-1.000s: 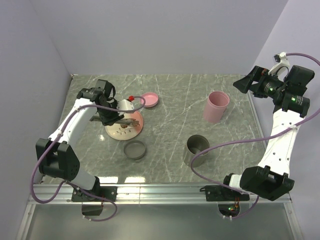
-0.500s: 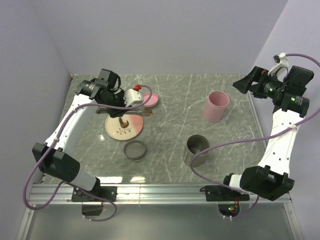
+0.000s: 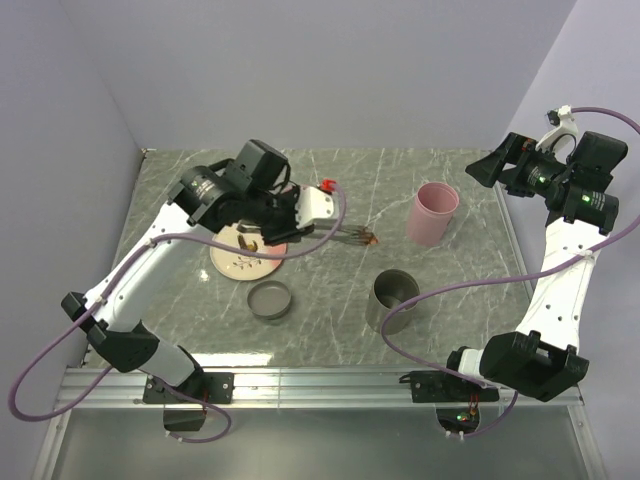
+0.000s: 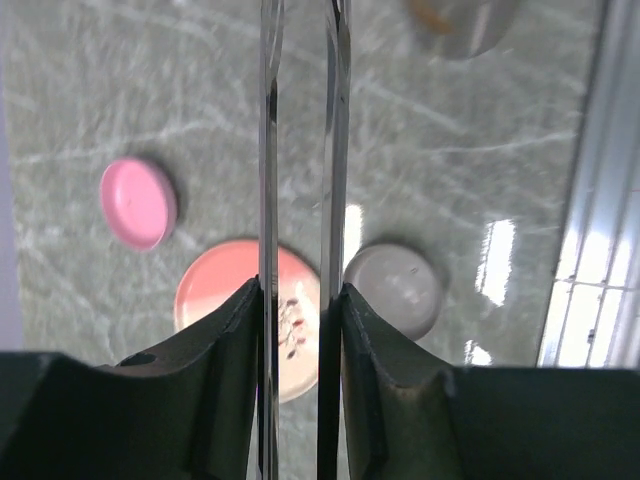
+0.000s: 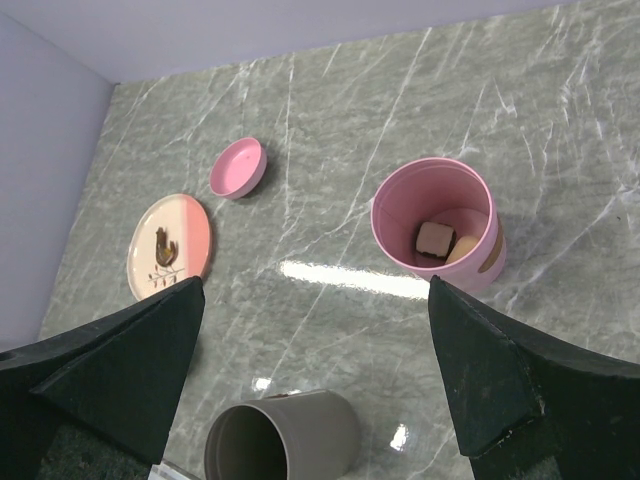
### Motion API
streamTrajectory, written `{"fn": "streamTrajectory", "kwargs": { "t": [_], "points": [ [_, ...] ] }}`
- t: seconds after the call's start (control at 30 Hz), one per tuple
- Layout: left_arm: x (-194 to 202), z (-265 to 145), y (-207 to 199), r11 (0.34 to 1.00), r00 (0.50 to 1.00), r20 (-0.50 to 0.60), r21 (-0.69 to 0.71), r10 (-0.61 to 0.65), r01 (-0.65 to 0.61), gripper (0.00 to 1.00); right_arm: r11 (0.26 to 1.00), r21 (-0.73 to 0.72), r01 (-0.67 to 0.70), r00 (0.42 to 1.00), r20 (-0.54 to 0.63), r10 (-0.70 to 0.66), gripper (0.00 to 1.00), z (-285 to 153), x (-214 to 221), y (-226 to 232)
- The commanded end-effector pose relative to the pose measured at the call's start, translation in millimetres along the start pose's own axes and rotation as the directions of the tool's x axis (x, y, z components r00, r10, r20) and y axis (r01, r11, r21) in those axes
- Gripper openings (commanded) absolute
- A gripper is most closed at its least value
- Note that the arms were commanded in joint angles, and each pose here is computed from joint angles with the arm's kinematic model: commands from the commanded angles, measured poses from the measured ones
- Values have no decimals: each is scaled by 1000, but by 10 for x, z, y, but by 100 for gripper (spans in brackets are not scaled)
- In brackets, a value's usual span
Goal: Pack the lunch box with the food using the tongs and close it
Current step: Place the fake food in the packing box.
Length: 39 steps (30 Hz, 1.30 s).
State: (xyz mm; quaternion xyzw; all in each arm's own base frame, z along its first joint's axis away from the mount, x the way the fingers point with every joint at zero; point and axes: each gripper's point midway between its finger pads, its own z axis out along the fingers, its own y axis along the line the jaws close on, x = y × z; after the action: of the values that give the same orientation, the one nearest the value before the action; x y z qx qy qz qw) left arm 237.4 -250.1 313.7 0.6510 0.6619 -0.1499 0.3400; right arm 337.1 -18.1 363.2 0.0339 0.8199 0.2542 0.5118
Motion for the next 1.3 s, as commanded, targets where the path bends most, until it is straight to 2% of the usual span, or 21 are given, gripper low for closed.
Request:
{"fn": "streamTrajectory", "kwargs": {
  "t": [0.0, 0.33, 0.8, 1.0, 1.27],
  "points": [
    [-215, -37, -209, 999, 999, 35, 29, -13, 12, 38, 999, -16, 41, 998, 41, -41, 100, -85, -90, 128],
    [-302, 313, -623, 991, 1000, 10, 129, 28, -29, 38, 999, -21, 42, 998, 46, -41, 100, -95, -109, 151],
    [-403, 600, -651, 986, 1000, 7, 166, 29, -30, 41, 999, -33, 40, 998, 50, -39, 100, -99, -119, 177],
    [-430, 609, -626, 988, 1000, 8, 154, 24, -25, 53, 999, -34, 40, 998, 47, -39, 100, -96, -116, 175],
    [-388, 438, -550, 995, 1000, 18, 99, -11, 9, 54, 999, -32, 44, 998, 41, -42, 100, -99, -112, 166]
  ]
}}
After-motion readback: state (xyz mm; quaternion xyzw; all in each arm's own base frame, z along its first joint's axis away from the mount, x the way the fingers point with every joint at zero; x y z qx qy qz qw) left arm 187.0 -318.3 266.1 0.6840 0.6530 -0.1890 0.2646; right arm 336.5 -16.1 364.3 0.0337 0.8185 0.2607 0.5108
